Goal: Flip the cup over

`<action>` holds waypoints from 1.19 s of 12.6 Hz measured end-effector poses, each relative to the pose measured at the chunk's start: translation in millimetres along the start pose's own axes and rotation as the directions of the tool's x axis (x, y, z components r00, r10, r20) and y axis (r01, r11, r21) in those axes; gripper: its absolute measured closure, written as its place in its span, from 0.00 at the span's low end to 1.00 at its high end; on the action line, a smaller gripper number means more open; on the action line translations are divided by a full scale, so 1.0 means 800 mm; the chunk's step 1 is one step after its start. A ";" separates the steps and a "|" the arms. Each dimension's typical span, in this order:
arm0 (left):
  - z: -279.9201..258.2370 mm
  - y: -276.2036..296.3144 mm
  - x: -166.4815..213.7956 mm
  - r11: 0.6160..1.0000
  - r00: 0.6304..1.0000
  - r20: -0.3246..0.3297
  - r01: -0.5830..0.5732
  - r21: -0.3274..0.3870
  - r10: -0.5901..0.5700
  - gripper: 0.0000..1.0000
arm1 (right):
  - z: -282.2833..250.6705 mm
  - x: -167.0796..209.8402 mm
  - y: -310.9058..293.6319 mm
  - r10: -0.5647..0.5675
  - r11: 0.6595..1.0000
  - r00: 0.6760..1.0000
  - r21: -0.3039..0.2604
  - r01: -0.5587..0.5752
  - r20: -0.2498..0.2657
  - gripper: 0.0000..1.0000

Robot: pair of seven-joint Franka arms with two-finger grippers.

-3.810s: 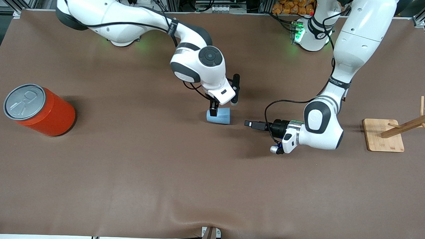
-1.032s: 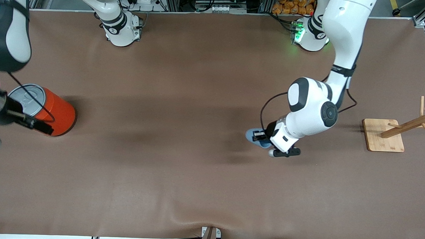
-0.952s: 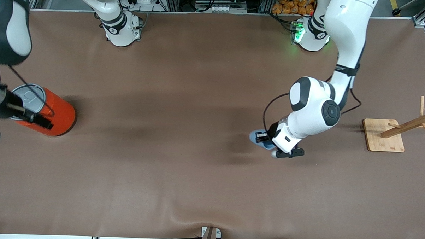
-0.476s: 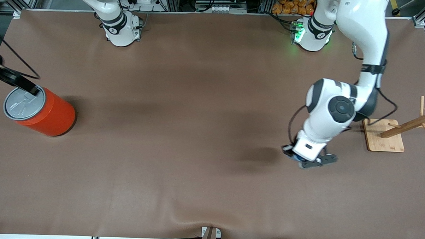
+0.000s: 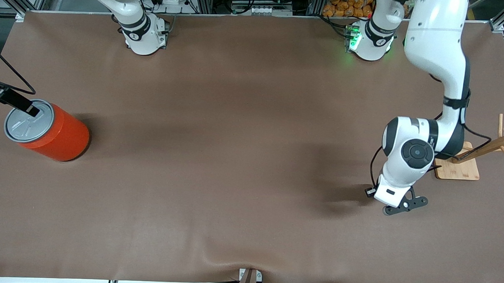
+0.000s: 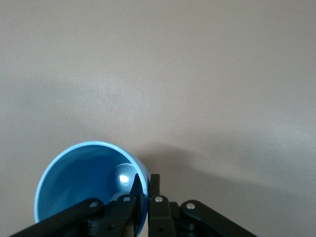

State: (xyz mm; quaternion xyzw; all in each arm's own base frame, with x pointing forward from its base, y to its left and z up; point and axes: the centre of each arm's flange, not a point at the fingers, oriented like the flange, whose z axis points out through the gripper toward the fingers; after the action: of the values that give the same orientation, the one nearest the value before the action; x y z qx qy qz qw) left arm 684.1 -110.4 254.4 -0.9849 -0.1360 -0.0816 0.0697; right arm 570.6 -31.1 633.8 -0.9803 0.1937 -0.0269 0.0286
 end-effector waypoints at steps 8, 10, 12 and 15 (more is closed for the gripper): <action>-0.051 -0.028 0.037 0.999 0.997 -0.058 0.043 -0.029 -0.044 0.44 | -0.042 -0.007 0.001 -0.173 0.985 0.985 -0.013 0.173 -0.014 0.00; -0.116 -0.035 0.042 0.998 0.998 -0.052 0.036 -0.042 -0.038 0.21 | -0.038 -0.009 0.002 -0.256 0.966 0.967 -0.020 0.256 0.011 0.00; -0.197 -0.061 0.039 0.999 1.000 -0.015 -0.023 -0.047 0.022 0.00 | -0.036 -0.013 0.002 -0.283 0.959 0.958 -0.021 0.284 0.036 0.00; -0.307 -0.116 0.019 0.990 0.992 0.032 -0.119 -0.072 0.121 0.00 | -0.036 -0.015 0.001 -0.289 0.957 0.956 -0.023 0.290 0.046 0.00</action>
State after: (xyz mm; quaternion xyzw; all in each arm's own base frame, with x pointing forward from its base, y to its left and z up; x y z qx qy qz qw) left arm 637.5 -57.4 507.4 -0.9944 -0.0747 -0.0642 0.0376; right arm 557.4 -28.9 661.7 -0.9987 0.0479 -0.0074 0.0138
